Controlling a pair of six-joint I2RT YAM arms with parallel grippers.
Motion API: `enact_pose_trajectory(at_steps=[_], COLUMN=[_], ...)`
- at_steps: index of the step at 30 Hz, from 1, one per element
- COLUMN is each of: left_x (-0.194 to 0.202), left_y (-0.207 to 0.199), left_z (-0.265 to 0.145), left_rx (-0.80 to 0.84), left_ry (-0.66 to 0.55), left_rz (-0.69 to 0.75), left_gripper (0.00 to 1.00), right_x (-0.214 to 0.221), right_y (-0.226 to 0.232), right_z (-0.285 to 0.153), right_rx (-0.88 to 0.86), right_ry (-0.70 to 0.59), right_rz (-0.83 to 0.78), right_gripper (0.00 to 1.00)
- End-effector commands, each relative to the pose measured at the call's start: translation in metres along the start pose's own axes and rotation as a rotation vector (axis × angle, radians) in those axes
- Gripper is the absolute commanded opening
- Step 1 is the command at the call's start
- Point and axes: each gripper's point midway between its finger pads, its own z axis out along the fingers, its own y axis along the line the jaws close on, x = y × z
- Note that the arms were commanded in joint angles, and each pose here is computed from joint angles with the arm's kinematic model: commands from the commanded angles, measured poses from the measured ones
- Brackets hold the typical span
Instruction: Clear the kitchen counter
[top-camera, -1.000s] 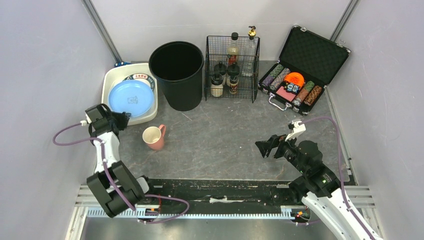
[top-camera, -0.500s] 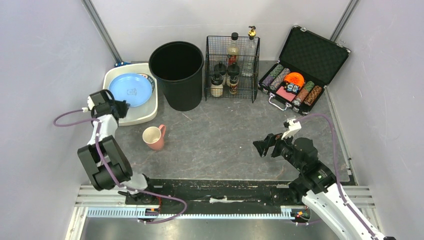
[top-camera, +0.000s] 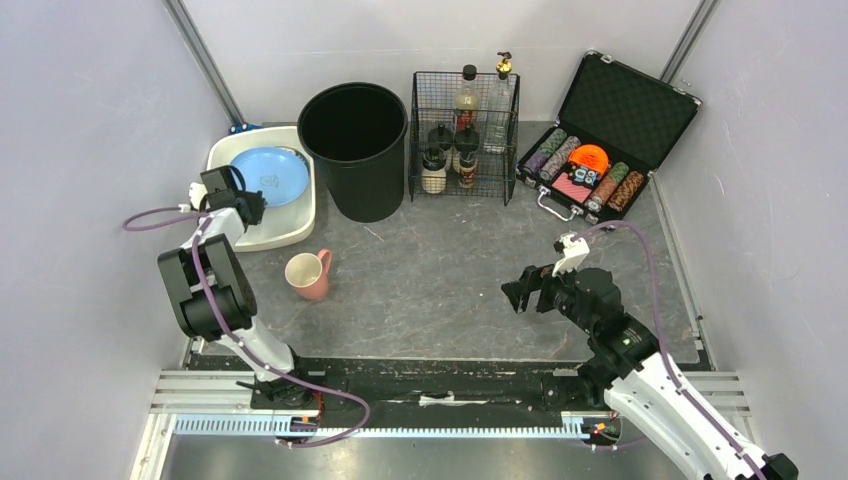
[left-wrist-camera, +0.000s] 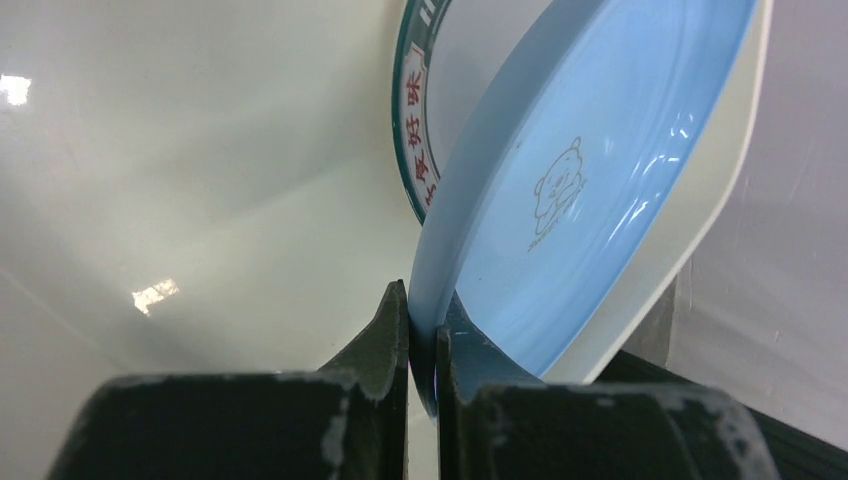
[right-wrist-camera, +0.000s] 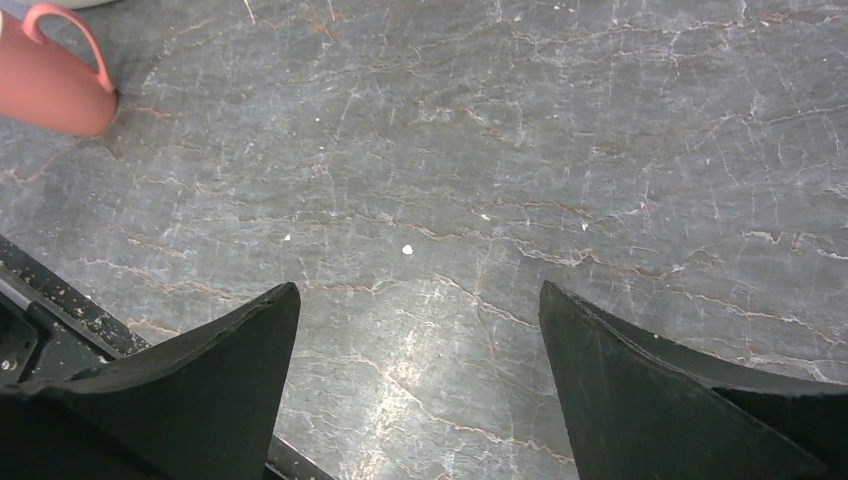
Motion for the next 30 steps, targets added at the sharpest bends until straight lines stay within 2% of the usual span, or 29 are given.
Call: enact_pose_trajectory(at_steps=[1,11,14,17,21,23,30], left_x=[-0.028,-0.027,-0.024,-0.021,-0.018,-0.015,0.0], left_y=[-0.027,-0.035,-0.041,-0.046,-0.052,-0.053,-0.059], left_z=[0.012,0.045,0.052,0.059,0.066,0.069,0.069], left_rx=[0.046,0.038,0.039,0.029,0.013,0.005,0.018], left_ry=[-0.113,-0.085,-0.073,-0.068,-0.066,-0.056,-0.007], left_rz=[-0.064,-0.066,-0.057,-0.041,-0.009,0.001,0.02], left_gripper=[0.02,0.02,0.06,0.15,0.36,0.43,0.58], right_x=[-0.007,-0.007,-0.006,-0.005,-0.003,-0.003,-0.007], right_y=[0.001,0.003,0.003,0.003,0.002,0.003,0.005], right_z=[0.007,0.017,0.019,0.022,0.024,0.025,0.023], right_rx=[-0.015,-0.022,-0.024,-0.027,-0.023,-0.024,-0.033], right_ry=[-0.031,-0.027,-0.029,-0.022,-0.012,-0.012,-0.021], right_rz=[-0.035,-0.031,-0.025,-0.022,-0.022,-0.02,-0.01], right_gripper=[0.92,0.92,0.92,0.92,0.92,0.92,0.92])
